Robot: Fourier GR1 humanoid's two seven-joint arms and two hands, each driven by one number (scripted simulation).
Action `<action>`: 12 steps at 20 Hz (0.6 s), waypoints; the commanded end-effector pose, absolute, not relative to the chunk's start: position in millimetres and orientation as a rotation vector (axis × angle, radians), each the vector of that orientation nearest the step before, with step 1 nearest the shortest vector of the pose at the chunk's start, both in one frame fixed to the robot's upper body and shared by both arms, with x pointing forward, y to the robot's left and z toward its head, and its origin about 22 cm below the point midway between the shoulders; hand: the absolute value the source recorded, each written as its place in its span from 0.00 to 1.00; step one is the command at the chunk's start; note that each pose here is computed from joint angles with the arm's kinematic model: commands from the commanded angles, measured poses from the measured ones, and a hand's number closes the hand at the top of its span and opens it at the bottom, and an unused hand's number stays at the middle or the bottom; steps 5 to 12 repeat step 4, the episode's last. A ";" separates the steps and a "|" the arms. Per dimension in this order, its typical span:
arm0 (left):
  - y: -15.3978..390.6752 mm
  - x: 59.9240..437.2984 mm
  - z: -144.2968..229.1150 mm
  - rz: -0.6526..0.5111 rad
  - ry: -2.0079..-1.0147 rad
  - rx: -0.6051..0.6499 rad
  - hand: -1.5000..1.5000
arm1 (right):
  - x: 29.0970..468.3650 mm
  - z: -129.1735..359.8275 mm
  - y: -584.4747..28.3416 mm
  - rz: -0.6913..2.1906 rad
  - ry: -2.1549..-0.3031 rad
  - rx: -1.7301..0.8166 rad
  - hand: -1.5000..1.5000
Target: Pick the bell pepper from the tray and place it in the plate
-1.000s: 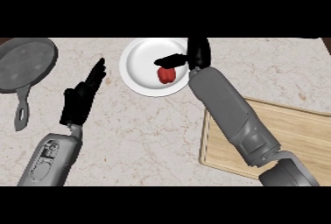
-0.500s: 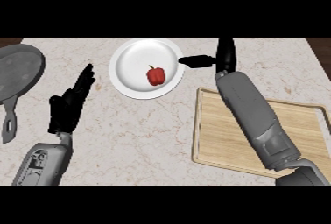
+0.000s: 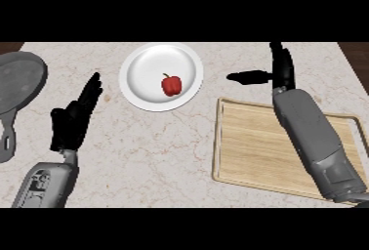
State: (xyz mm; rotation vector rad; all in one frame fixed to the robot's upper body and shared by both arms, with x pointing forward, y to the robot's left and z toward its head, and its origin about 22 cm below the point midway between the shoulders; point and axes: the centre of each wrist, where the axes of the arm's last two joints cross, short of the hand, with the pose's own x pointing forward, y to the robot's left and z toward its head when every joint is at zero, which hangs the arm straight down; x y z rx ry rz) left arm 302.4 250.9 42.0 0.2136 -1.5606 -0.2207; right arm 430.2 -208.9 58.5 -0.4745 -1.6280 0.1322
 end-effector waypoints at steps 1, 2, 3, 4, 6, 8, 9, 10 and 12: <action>252.5 309.6 45.7 -0.205 -1.550 0.219 0.50 | 428.8 66.8 -237.5 0.106 -1.662 -0.456 0.00; 255.9 288.0 34.3 -0.208 -1.571 0.237 0.50 | 422.9 71.1 -245.1 0.121 -1.638 -0.468 0.00; 258.1 305.7 36.7 -0.216 -1.573 0.233 0.50 | 422.7 58.2 -220.4 0.132 -1.632 -0.456 0.00; 248.4 315.9 46.0 -0.215 -1.549 0.207 0.50 | 417.9 54.5 -271.3 0.111 -1.644 -0.451 0.00; 248.4 315.9 46.0 -0.215 -1.549 0.207 0.50 | 417.9 54.5 -271.3 0.111 -1.644 -0.451 0.00; 248.4 315.9 46.0 -0.215 -1.549 0.207 0.50 | 417.9 54.5 -271.3 0.111 -1.644 -0.451 0.00; 248.4 315.9 46.0 -0.215 -1.549 0.207 0.50 | 417.9 54.5 -271.3 0.111 -1.644 -0.451 0.00; 248.4 315.9 46.0 -0.215 -1.549 0.207 0.50 | 417.9 54.5 -271.3 0.111 -1.644 -0.451 0.00; 248.4 315.9 46.0 -0.215 -1.549 0.207 0.50 | 417.9 54.5 -271.3 0.111 -1.644 -0.451 0.00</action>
